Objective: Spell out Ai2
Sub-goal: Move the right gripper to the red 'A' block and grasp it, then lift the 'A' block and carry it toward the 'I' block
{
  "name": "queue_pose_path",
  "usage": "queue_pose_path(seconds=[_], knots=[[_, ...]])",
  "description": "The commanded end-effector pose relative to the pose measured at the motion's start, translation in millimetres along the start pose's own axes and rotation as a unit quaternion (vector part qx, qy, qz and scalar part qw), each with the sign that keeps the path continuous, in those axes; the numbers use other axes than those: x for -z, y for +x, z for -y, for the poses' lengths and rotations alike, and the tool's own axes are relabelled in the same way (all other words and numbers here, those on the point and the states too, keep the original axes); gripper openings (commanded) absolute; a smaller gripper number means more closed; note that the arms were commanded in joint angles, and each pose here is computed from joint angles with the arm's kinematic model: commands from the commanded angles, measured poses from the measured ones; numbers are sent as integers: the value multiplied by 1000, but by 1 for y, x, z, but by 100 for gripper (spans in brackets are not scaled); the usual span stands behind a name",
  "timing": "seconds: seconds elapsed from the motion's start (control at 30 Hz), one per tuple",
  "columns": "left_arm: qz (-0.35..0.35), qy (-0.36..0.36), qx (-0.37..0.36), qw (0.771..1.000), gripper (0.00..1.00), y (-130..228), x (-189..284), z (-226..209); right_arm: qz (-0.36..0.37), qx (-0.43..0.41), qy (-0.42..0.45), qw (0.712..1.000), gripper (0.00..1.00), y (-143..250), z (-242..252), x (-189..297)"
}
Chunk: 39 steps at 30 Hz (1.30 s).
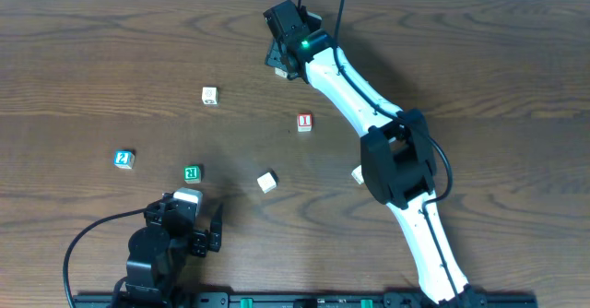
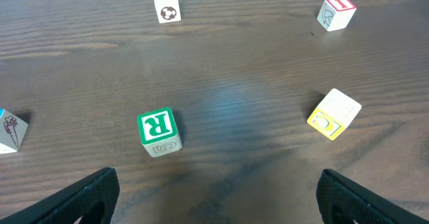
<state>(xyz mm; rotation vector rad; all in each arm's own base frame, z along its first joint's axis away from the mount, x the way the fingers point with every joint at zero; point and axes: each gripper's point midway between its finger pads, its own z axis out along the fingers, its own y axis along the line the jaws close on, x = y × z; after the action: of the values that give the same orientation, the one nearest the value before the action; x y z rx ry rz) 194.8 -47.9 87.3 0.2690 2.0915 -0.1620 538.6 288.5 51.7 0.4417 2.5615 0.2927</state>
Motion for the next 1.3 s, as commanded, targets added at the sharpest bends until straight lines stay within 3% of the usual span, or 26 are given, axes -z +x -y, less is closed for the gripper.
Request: queue_pose_path(seconds=[0.0,0.83,1.27], knots=[[1,-4,-2,1000,95,1,-1,-2,-1,1,-13,1000,66,-3,-7,3],[1,-4,-2,1000,95,1,-1,-2,-40,29,-13,999,65,25,-3,-25],[1,-4,-2,1000,95,1,-1,-2,-42,34,-11,999,41,26,-1,-27]])
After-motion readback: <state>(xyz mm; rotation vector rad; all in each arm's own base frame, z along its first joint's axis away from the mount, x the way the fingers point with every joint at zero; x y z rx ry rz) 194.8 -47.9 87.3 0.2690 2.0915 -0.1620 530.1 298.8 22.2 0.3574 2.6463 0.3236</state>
